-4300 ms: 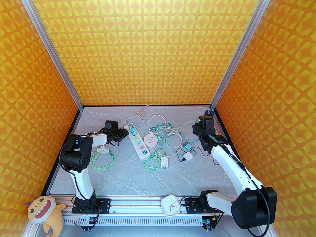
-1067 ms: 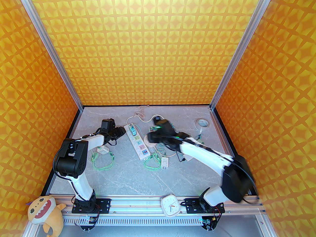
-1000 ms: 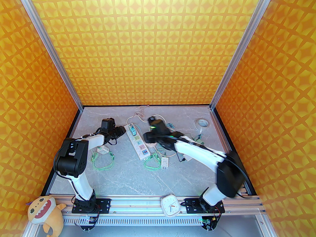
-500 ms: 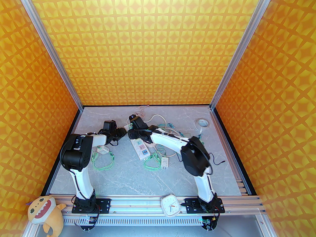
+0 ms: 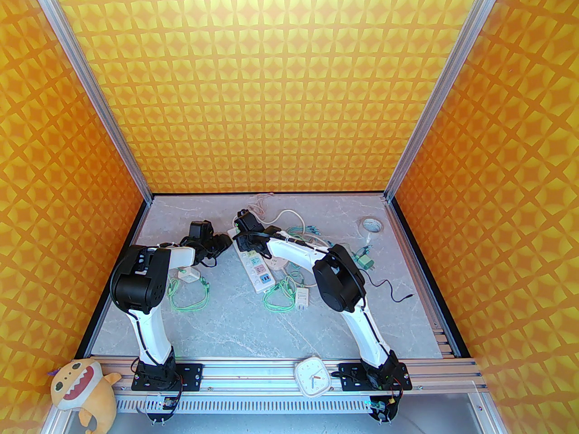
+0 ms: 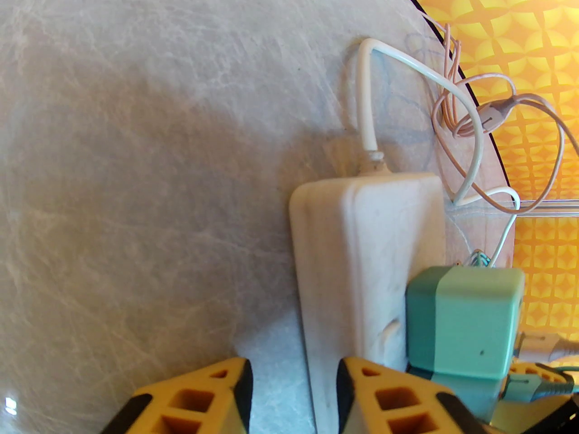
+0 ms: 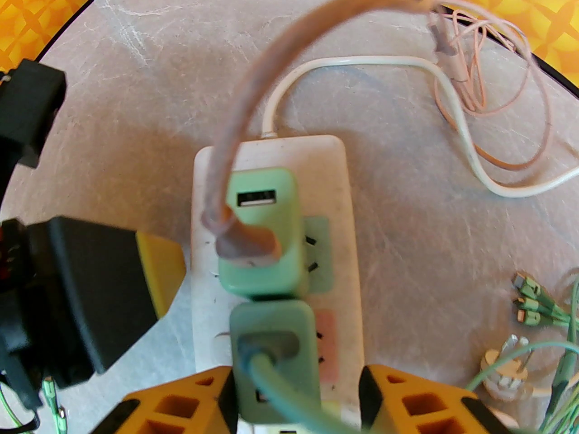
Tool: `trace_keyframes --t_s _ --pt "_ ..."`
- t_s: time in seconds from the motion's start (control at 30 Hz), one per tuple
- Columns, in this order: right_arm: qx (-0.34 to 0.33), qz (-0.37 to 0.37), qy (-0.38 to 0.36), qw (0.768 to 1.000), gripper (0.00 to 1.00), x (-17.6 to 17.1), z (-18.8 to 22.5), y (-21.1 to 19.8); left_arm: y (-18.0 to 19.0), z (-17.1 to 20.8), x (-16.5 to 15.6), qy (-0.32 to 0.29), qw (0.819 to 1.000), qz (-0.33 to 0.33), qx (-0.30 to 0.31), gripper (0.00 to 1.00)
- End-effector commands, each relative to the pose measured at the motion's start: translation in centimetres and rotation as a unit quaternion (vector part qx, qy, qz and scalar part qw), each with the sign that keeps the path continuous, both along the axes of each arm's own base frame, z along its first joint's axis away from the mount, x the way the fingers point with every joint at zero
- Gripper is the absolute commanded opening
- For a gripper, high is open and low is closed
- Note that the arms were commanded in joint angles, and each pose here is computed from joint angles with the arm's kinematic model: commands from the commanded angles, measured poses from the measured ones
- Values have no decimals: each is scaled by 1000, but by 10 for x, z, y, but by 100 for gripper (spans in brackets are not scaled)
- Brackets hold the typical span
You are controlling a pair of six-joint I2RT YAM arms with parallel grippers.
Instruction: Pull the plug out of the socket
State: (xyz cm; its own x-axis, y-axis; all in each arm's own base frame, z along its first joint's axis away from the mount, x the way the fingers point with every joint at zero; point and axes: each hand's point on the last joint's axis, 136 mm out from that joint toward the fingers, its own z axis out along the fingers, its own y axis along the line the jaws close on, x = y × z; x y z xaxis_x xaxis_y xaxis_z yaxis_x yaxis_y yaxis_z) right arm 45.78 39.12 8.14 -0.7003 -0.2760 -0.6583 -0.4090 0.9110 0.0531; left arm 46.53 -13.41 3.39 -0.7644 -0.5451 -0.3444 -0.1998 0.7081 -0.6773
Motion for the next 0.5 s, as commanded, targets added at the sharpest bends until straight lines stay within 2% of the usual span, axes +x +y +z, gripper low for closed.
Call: trace_keyframes --t_s 0.0,0.27,0.47 --pt "-11 23 5 1000 45 5 -10 6 -2 -4 -5 6 1000 -6 -9 38" --pt "-28 52 8 998 29 -4 -15 8 3 12 -5 -14 1000 -2 -10 43" --pt "-42 79 -1 996 23 -29 -10 6 5 26 -7 -39 999 6 -21 44"
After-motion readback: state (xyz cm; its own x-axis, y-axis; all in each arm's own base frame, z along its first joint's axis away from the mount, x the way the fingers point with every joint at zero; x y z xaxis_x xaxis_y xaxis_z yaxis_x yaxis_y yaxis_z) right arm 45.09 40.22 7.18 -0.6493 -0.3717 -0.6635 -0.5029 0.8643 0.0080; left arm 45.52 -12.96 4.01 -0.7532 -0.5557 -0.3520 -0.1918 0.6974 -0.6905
